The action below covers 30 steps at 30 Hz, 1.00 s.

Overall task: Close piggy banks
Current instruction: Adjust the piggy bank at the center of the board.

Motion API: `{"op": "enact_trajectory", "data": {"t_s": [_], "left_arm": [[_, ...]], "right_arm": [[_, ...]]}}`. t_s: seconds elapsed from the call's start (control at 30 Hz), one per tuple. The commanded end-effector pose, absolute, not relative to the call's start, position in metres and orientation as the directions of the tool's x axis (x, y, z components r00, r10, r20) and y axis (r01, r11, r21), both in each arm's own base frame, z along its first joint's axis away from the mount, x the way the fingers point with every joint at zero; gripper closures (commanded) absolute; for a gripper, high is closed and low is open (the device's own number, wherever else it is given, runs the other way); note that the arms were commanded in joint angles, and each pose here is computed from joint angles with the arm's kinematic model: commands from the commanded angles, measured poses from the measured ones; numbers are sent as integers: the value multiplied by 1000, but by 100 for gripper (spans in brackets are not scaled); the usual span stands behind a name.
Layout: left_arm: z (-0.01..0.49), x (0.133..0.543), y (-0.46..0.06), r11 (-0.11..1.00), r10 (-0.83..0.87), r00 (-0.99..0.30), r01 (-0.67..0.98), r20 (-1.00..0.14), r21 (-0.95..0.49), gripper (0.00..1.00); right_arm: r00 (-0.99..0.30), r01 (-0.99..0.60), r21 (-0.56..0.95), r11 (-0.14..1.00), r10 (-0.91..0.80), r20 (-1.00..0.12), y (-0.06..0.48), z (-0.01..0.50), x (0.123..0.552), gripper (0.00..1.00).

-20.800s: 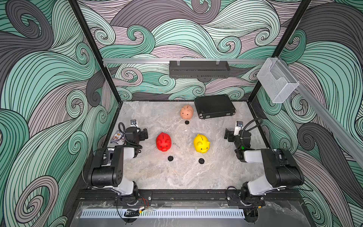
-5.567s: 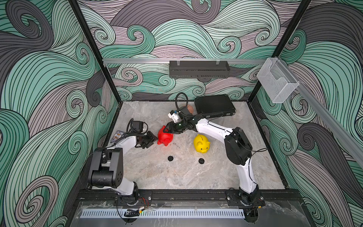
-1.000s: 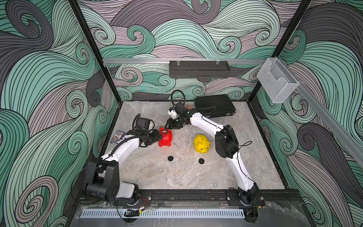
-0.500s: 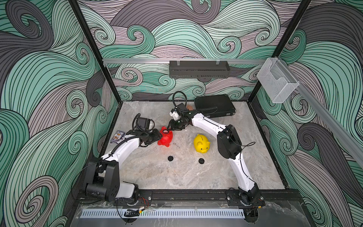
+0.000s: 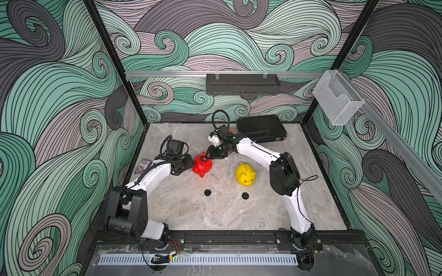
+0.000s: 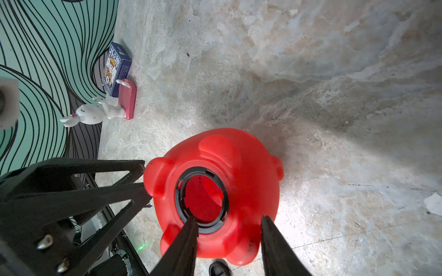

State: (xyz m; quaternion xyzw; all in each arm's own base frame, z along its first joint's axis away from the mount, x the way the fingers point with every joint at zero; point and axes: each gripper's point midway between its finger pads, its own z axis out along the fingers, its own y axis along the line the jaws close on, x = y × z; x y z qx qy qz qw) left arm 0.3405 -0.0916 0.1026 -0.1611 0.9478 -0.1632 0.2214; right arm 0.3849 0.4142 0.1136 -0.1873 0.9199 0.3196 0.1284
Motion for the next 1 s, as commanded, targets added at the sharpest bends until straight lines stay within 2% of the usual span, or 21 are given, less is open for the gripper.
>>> {"op": "enact_trajectory", "data": {"t_s": [0.0,0.2,0.5,0.67,0.97], "left_arm": [[120,328,-96,887,-374,-850,-210,-371,-412,48],[106,312,-114,843,-378,-875,-189,-304,-504,55],[93,318,-118,844,-366,-888,-192,-278,-500,58],[91,323,-116,853,-362,-889,-194,-282,-485,58],[79,331,-111,871,-360,-894,-220,-267,-439,60]], "right_arm": [[-885,-441,548,711,-240,-400,411,141,395,56],[-897,-415,547,728,-225,-381,410,125,407,69],[-914,-392,549,738,-242,-327,411,101,401,70],[-911,-401,549,733,-260,-319,411,98,394,80],[-912,-402,545,735,-268,-311,402,103,383,82]]}}
